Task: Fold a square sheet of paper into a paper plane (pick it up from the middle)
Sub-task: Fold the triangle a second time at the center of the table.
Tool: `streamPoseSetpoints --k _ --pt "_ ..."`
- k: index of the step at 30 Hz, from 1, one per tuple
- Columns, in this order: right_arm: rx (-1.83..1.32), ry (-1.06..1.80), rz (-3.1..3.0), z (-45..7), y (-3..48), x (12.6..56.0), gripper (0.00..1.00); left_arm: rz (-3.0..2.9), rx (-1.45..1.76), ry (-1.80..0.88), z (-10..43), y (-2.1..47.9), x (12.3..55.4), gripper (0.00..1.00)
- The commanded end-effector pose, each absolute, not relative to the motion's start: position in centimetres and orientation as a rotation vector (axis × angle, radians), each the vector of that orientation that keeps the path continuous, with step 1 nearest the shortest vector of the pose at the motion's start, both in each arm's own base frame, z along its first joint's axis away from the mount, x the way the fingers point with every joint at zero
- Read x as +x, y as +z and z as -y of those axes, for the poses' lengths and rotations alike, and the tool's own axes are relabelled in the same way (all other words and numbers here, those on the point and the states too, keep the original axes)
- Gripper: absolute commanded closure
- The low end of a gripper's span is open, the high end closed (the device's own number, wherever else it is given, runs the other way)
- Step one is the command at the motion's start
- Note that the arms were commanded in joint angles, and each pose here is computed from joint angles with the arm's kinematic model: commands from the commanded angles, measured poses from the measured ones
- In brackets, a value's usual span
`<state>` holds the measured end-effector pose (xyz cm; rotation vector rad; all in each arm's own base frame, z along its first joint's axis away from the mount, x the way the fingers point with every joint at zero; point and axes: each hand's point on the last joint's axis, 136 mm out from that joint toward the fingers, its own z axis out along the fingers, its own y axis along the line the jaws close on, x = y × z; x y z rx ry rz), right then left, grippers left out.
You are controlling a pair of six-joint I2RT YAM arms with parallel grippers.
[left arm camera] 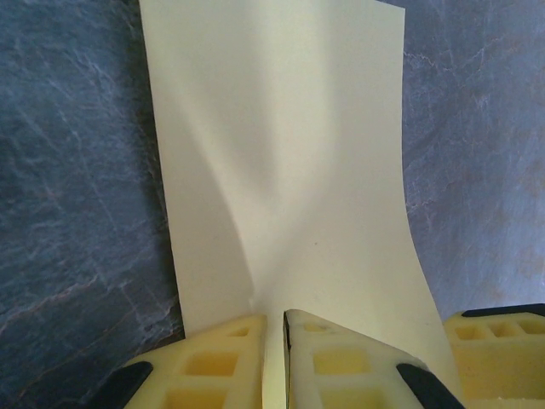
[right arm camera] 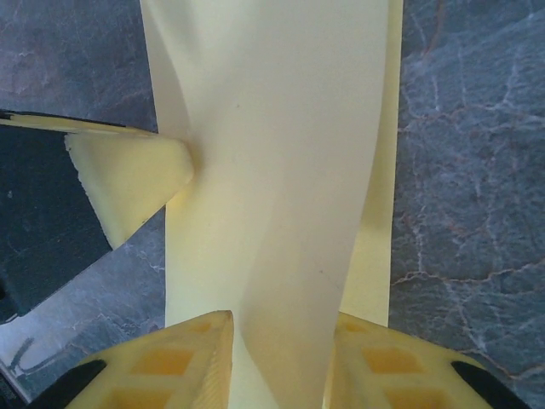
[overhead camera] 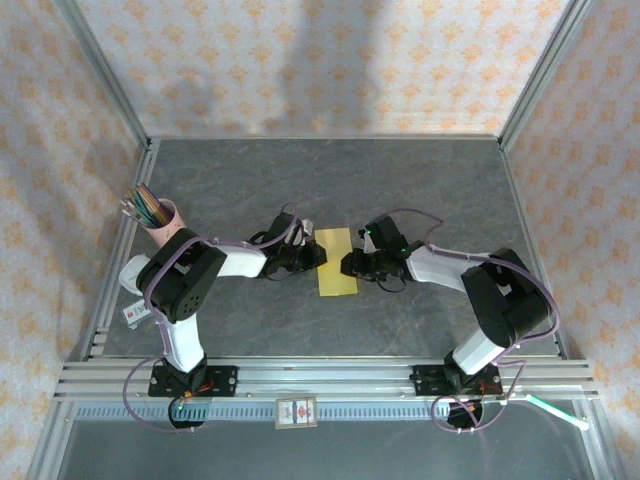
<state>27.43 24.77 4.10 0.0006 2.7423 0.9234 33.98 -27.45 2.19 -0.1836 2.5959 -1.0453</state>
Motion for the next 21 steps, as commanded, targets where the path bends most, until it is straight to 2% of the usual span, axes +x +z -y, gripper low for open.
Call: streamPoseSetpoints --k 1,11,21 --pt "0.004 0.964 -2.718 -25.3 5.1 28.2 0.7 -2.699 -0.207 -0.909 25.8 -0.6 32.8 0.82" --pt "0.059 0.969 -2.707 -24.9 4.9 29.4 0.73 -2.705 -0.2 -0.906 25.8 -0.7 32.8 0.82" --pt "0.095 0.968 -2.71 -24.9 4.8 30.3 0.84 -2.697 -0.18 -0.913 26.2 -0.2 33.2 0.82"
